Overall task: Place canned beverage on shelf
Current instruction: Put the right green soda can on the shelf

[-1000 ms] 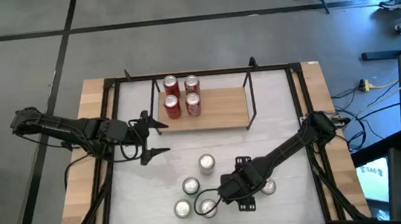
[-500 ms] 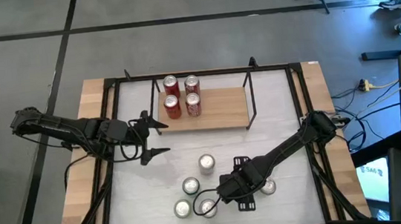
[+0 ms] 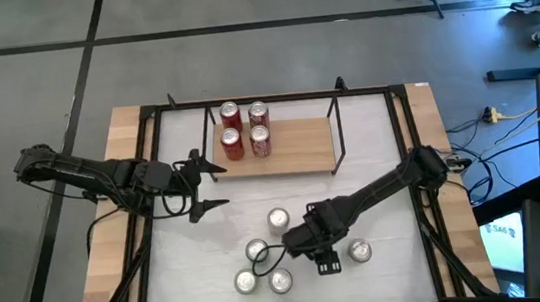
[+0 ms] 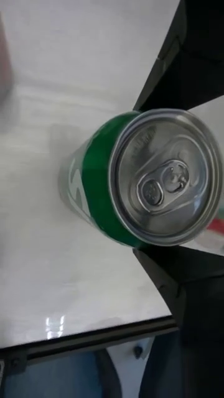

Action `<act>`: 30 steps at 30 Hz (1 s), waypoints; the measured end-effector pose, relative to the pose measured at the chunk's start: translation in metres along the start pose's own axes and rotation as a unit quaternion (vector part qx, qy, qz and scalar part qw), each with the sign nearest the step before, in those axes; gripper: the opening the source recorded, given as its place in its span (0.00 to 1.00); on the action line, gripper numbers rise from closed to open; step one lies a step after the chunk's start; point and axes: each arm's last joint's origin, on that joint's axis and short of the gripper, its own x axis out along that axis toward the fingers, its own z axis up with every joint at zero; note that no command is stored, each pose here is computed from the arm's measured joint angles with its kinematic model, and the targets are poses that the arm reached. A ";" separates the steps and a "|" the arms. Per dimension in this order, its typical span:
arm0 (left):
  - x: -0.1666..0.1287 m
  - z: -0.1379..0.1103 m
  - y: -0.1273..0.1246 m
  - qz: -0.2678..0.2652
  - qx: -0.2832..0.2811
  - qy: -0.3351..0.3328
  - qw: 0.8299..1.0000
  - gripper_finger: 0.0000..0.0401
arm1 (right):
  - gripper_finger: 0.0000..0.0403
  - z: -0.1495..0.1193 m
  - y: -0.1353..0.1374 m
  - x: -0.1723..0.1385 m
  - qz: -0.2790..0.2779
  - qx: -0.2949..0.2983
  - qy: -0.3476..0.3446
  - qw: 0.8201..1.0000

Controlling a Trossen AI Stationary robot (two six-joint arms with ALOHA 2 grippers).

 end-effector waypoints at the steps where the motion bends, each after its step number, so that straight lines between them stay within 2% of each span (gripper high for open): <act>1: 0.000 0.000 0.000 0.000 0.000 0.000 1.000 0.99 | 0.73 0.000 -0.002 -0.003 -0.003 -0.003 0.002 1.000; 8: 0.000 0.000 0.000 0.000 0.002 0.000 1.000 0.99 | 0.72 0.004 -0.018 -0.028 -0.003 -0.030 0.003 1.000; 16: 0.000 0.000 0.000 0.000 0.002 0.000 1.000 0.99 | 0.72 0.011 -0.045 -0.070 0.000 -0.065 -0.028 0.997; 25: 0.000 0.000 0.000 0.001 0.001 0.000 1.000 0.99 | 0.73 0.015 -0.089 -0.117 -0.036 -0.097 -0.090 0.991; 30: 0.000 0.000 0.000 0.004 0.001 -0.001 1.000 0.99 | 0.73 0.016 -0.120 -0.130 -0.045 -0.105 -0.109 0.987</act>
